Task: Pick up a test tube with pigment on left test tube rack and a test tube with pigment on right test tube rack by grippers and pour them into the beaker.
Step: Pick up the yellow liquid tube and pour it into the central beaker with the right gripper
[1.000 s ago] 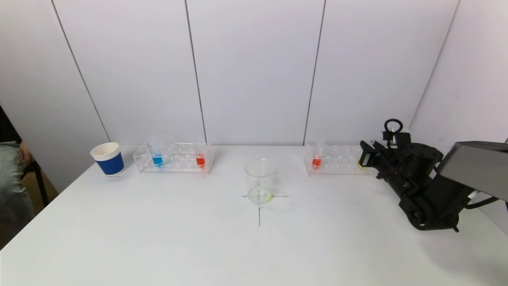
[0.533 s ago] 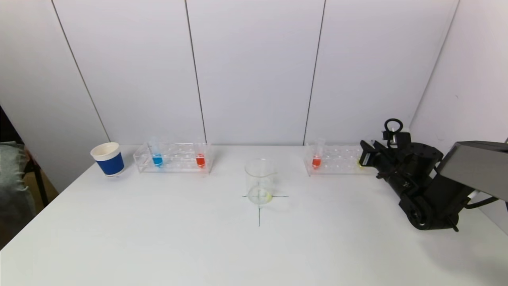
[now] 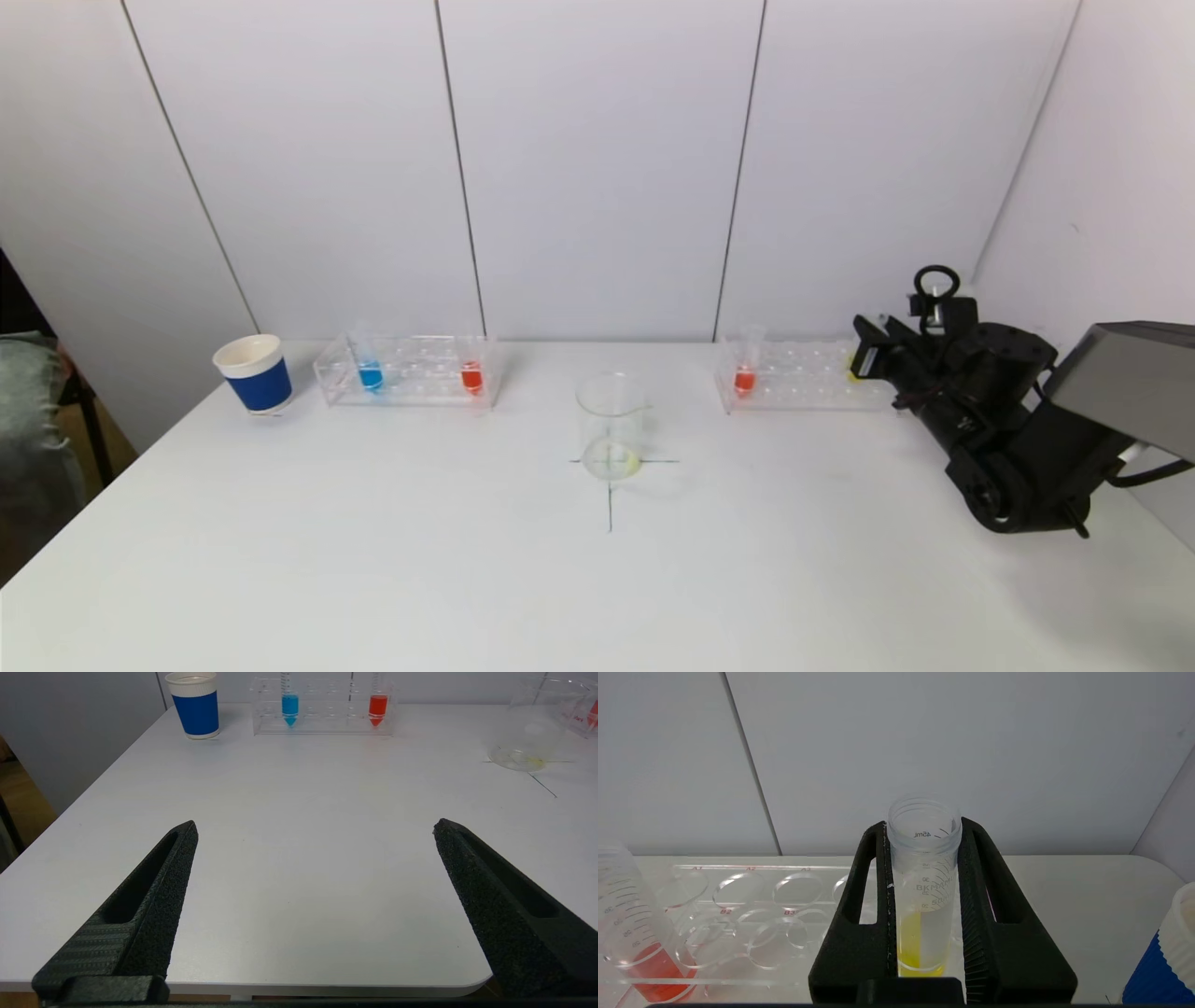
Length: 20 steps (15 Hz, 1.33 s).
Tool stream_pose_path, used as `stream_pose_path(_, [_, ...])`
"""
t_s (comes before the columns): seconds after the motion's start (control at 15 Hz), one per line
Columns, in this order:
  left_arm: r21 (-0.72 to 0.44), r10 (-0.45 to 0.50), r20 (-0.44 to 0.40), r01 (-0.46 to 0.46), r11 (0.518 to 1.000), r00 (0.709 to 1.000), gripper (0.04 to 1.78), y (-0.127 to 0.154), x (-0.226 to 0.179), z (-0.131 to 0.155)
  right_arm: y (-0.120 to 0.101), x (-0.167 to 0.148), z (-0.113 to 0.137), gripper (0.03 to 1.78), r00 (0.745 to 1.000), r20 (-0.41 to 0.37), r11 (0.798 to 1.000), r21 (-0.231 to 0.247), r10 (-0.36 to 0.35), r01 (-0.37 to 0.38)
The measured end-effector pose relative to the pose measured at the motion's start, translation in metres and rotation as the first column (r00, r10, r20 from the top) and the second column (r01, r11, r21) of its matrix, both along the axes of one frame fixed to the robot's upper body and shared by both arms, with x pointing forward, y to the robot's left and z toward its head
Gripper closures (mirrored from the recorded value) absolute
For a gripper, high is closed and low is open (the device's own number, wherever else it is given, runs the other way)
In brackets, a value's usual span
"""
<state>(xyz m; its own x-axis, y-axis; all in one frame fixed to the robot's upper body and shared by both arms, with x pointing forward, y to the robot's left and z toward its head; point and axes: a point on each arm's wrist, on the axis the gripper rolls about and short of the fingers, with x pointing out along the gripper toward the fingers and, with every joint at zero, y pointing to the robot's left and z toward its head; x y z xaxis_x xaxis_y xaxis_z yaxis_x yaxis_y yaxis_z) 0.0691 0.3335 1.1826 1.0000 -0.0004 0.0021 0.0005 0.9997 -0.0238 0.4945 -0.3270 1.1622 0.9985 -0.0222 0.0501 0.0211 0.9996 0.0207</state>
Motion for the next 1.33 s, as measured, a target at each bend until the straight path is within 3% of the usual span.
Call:
stream_pose_path(0.73, [0.000, 0.000, 0.000, 0.000, 1.000, 1.000, 0.06, 0.000, 0.000, 0.000, -0.003, -0.008, 0.031, 1.36, 0.998, 0.069, 1.000, 0.001, -0.007, 0.007])
stream_pose_path(1.0, [0.000, 0.000, 0.000, 0.000, 1.000, 1.000, 0.06, 0.000, 0.000, 0.000, 0.000, -0.015, 0.056, 1.36, 0.992, 0.122, 1.000, 0.001, 0.002, -0.002])
stream_pose_path(1.33, [0.000, 0.000, 0.000, 0.000, 1.000, 1.000, 0.06, 0.000, 0.000, 0.000, 0.014, -0.026, 0.095, 1.36, 0.992, 0.113, 0.999, -0.007, 0.046, -0.045])
